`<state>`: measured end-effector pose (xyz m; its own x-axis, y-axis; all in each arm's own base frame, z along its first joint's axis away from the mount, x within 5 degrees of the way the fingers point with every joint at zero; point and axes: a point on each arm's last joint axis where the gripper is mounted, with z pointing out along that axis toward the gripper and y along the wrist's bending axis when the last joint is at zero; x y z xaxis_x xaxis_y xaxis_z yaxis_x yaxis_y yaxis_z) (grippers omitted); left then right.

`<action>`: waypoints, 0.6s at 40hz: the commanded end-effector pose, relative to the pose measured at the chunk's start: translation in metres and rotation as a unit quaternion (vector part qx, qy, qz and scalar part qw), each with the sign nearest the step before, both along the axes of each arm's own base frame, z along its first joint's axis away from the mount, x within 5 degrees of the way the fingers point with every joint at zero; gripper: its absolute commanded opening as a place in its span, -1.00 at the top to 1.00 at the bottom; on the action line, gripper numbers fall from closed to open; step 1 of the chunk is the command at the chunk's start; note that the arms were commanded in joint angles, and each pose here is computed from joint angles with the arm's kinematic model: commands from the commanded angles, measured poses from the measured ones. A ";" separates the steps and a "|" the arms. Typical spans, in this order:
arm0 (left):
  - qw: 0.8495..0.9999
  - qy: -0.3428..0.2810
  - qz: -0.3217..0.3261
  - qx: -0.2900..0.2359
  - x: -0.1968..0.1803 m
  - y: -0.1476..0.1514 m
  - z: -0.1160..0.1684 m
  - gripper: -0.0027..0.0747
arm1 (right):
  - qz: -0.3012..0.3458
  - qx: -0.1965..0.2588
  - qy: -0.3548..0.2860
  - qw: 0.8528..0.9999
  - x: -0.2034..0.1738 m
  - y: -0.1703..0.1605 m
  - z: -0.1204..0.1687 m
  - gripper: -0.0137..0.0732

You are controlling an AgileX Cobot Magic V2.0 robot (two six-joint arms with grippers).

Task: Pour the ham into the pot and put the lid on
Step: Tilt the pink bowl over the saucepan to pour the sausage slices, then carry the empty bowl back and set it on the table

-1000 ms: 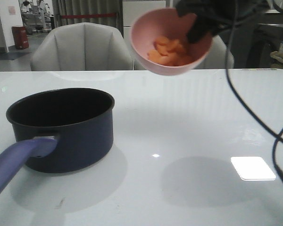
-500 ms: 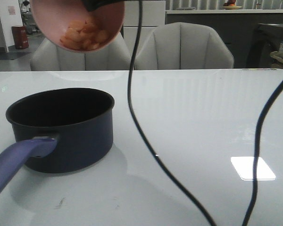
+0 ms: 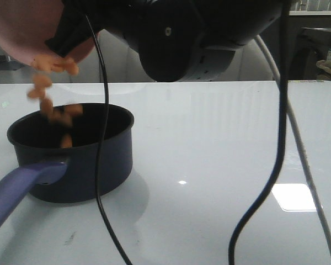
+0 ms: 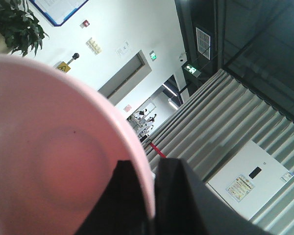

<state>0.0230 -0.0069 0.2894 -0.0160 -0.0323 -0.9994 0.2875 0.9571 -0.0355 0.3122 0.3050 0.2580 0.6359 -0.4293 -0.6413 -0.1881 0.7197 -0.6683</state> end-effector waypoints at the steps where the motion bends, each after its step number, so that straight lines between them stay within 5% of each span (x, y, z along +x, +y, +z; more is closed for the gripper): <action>1: 0.999 -0.042 -0.004 -0.014 -0.002 0.000 0.014 -0.64 | -0.015 0.090 -0.113 0.989 -0.011 -0.013 0.049 0.37; 7: 0.999 -0.042 -0.004 -0.014 -0.002 0.000 0.014 -0.64 | -0.030 0.135 -0.062 0.988 -0.005 -0.019 0.046 0.37; 12: 0.999 -0.042 -0.004 -0.014 -0.002 0.000 0.014 -0.64 | -0.035 0.177 0.072 0.981 0.006 -0.022 0.034 0.37; 15: 0.999 -0.042 -0.004 -0.014 -0.002 0.000 0.014 -0.64 | -0.042 0.199 0.170 0.964 0.010 -0.024 0.026 0.37; 24: 0.999 -0.042 -0.004 -0.014 -0.002 0.000 0.014 -0.64 | -0.023 0.212 0.415 0.884 0.005 -0.033 0.027 0.37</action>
<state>0.0230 -0.0069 0.2894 -0.0160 -0.0323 -0.9994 0.2875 0.9571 -0.0355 0.3235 0.2813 0.2381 -0.0991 -0.1560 -0.9828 -0.4144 0.9044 -0.1017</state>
